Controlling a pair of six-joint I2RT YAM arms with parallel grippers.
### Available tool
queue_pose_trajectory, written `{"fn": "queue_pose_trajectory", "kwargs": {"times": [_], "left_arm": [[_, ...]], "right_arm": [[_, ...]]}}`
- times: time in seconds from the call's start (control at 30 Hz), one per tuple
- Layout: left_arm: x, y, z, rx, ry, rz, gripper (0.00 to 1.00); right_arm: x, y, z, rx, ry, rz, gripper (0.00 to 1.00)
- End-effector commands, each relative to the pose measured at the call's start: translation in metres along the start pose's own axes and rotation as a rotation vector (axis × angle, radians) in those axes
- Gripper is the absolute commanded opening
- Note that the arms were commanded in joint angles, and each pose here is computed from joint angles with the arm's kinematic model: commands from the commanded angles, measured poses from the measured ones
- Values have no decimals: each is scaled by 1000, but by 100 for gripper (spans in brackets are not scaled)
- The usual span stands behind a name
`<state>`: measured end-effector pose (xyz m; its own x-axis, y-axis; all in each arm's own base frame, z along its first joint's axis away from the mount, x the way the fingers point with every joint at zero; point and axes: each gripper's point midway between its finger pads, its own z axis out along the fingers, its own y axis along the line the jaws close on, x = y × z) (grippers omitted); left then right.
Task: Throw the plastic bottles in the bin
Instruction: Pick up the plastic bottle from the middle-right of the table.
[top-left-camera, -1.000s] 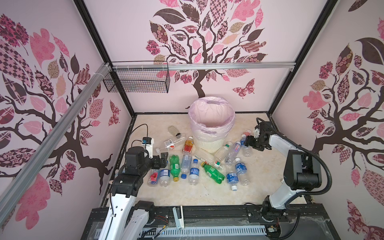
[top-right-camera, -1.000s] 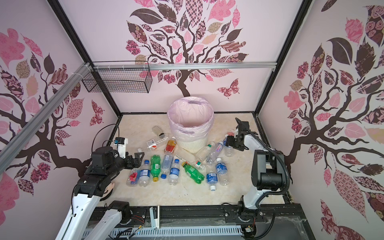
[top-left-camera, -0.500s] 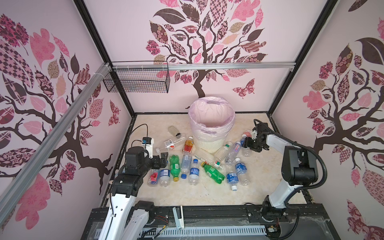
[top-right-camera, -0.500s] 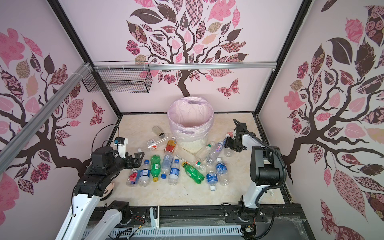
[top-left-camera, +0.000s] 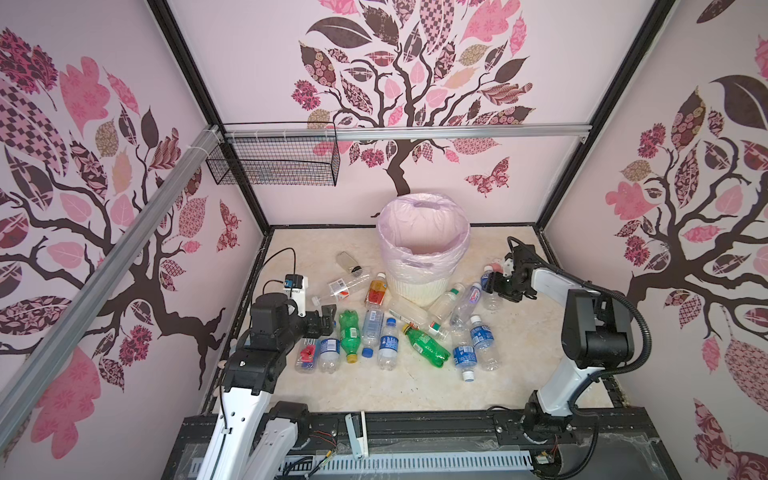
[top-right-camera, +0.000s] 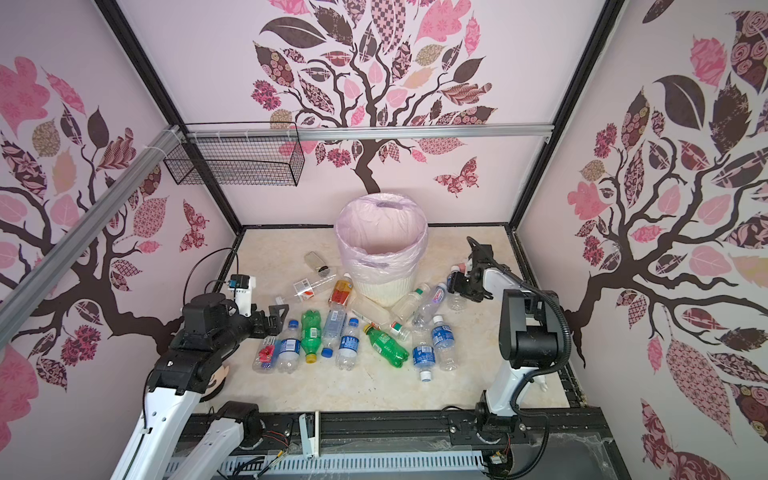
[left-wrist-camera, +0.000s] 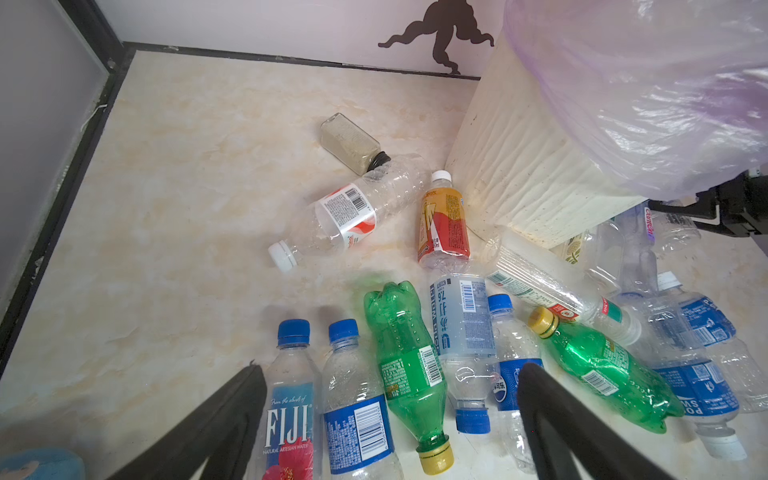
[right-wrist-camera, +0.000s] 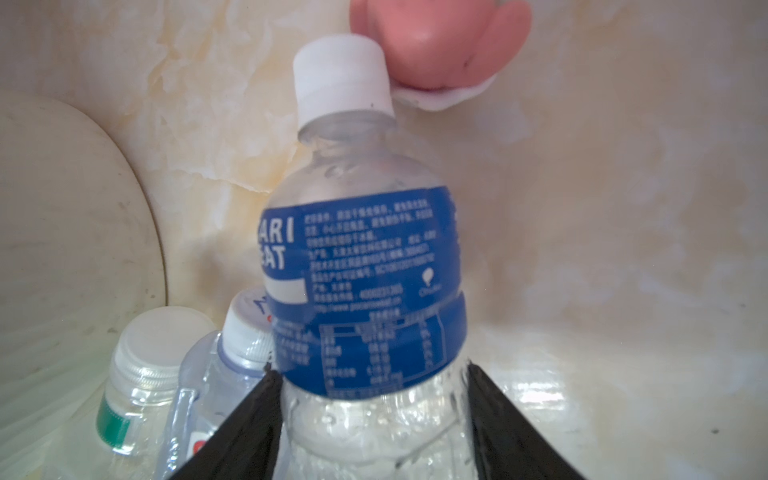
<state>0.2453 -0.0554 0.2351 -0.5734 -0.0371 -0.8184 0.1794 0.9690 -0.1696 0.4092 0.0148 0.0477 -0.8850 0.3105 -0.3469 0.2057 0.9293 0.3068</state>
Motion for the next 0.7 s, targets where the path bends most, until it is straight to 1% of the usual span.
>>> {"fn": "queue_pose_trajectory", "kwargs": {"times": [0.0,0.23,0.5,0.67], "left_arm": [[-4,-2,-2,9,-15,-4,98],[-5,-2,-2,10,-15,-5,98],[-6,-2,-3,12,-19,-1,98],[-6,-2,-2,12,-16,-2,98]], "right_arm": [[16,-11,16,49,71,18,70],[18,-9,18,52,78,13,69],[14,-8,15,52,68,11,61],[4,1,-2,37,23,-1,59]]}}
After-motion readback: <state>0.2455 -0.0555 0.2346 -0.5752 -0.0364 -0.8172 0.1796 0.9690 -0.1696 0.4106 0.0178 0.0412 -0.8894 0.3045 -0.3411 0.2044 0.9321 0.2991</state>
